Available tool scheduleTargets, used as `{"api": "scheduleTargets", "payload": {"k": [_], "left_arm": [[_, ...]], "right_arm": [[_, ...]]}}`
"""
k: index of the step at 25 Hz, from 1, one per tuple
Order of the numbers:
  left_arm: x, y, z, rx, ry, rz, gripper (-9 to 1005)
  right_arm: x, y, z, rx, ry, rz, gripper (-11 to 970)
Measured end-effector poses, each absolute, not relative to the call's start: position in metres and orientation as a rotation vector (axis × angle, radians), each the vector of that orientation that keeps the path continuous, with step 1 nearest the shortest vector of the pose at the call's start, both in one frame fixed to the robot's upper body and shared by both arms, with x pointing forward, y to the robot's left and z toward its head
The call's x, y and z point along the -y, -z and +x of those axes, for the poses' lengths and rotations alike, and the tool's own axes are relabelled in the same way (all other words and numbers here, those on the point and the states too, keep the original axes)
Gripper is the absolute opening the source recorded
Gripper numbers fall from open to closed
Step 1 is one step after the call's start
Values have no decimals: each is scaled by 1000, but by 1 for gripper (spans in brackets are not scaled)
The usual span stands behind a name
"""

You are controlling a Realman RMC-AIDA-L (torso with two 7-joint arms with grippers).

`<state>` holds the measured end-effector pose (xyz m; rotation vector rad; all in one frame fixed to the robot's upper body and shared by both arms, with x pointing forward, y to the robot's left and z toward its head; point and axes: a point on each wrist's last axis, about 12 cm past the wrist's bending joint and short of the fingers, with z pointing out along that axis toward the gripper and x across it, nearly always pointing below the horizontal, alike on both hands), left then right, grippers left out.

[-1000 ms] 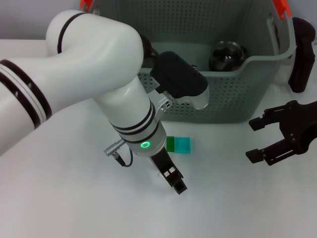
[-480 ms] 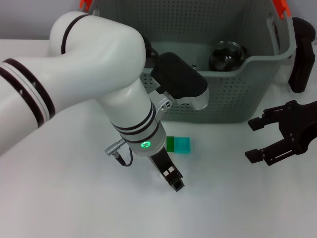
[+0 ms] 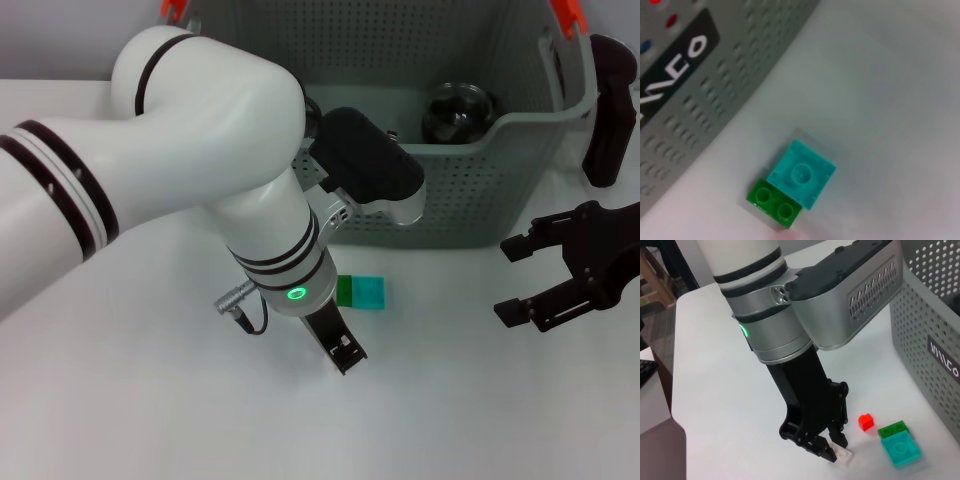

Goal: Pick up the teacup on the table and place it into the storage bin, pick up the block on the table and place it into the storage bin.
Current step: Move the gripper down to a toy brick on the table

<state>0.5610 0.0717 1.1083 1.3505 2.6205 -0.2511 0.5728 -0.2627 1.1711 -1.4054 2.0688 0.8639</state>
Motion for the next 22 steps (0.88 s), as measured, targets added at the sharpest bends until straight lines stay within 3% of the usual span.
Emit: {"api": "scheduleTargets", "payload": {"k": [4,10,22], "left_arm": [[-72,-1108,562,-2617,237,1347,229],[-72,-1109,562,-2615,235,1350,197],[-72,-1111,562,-2618,228,1367,234]], "right_arm": [[262,-1171,573,-2067,-865,-1404,946],[262,-1171,573,-2066,-865,-1404,946],[263,-1171,574,-2066,-857,-1397,946]]}}
